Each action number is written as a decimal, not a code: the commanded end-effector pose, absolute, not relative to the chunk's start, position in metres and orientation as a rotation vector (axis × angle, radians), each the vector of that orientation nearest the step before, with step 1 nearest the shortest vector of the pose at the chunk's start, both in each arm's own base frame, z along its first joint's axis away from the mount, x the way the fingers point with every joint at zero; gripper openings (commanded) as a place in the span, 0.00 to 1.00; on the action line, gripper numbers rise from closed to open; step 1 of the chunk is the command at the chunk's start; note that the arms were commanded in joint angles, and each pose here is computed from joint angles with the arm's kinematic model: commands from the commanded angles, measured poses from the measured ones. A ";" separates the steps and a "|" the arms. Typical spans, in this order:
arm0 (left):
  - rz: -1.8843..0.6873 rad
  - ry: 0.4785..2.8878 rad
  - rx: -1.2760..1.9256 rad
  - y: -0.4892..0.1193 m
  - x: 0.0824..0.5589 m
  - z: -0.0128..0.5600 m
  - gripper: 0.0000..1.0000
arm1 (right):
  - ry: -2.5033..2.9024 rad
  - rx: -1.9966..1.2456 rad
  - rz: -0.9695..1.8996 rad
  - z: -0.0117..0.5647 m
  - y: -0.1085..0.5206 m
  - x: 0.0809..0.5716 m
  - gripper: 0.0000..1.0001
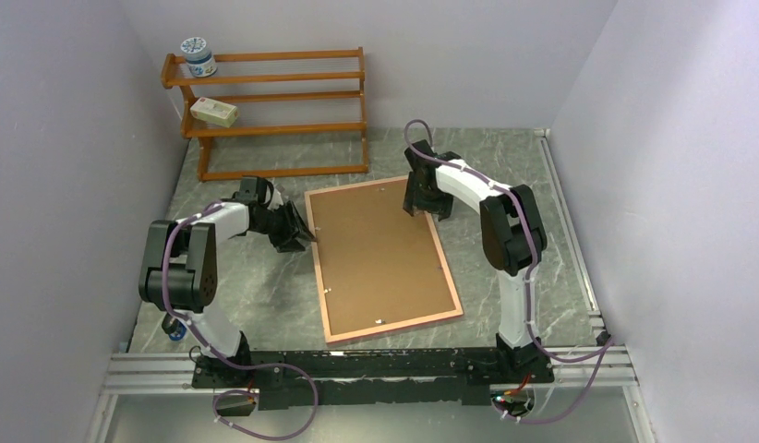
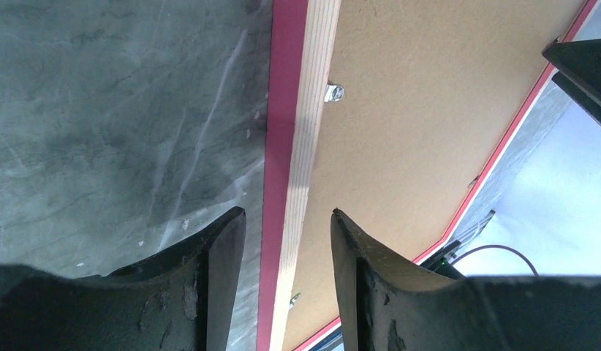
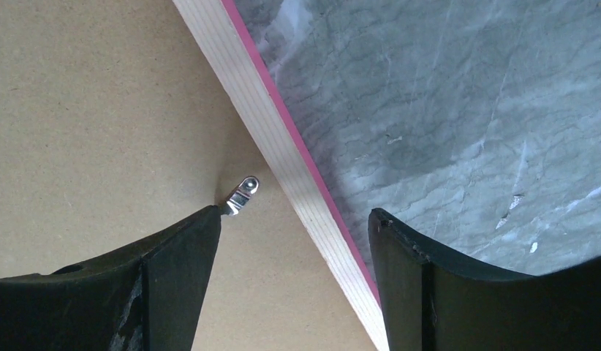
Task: Put the photo into the frame
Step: Install the photo frame at the center of the board.
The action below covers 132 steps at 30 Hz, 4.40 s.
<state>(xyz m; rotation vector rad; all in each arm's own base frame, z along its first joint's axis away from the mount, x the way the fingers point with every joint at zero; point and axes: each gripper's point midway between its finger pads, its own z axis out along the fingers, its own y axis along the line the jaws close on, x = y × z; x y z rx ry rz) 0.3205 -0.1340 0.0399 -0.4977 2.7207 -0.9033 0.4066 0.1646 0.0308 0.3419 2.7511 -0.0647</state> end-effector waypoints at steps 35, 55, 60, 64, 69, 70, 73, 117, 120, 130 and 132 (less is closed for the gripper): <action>-0.928 2.786 -0.521 -0.138 0.317 0.027 0.46 | 2.699 0.270 -0.110 0.027 0.157 0.427 0.21; -0.897 2.810 -0.518 -0.135 0.314 0.024 0.46 | 2.743 -0.294 0.104 0.012 0.173 0.428 0.38; -0.908 2.823 -0.516 -0.136 0.313 0.022 0.46 | 2.708 -0.361 0.116 0.010 0.174 0.432 0.31; -0.913 2.830 -0.522 -0.137 0.312 0.020 0.45 | 2.700 -0.251 0.044 0.007 0.168 0.440 0.05; -0.898 2.835 -0.519 -0.135 0.311 0.020 0.45 | 2.664 -0.151 -0.001 0.009 0.164 0.437 0.01; -0.895 2.835 -0.519 -0.135 0.311 0.020 0.45 | 2.653 -0.140 0.007 0.012 0.164 0.437 0.01; -0.890 2.835 -0.519 -0.135 0.312 0.021 0.45 | 2.635 -0.141 0.071 0.026 0.172 0.437 0.10; -0.854 2.841 -0.546 -0.131 0.312 0.020 0.46 | 2.635 -0.282 0.074 0.026 0.173 0.443 0.27; -0.829 2.814 -0.544 -0.129 0.315 0.027 0.48 | 2.612 -0.141 0.018 0.058 0.163 0.452 0.36; -0.764 2.741 -0.504 -0.121 0.336 0.053 0.67 | 2.481 0.024 0.438 0.135 0.206 0.458 0.61; -0.749 2.732 -0.503 -0.119 0.342 0.055 0.69 | 2.469 0.104 0.576 0.135 0.225 0.458 0.58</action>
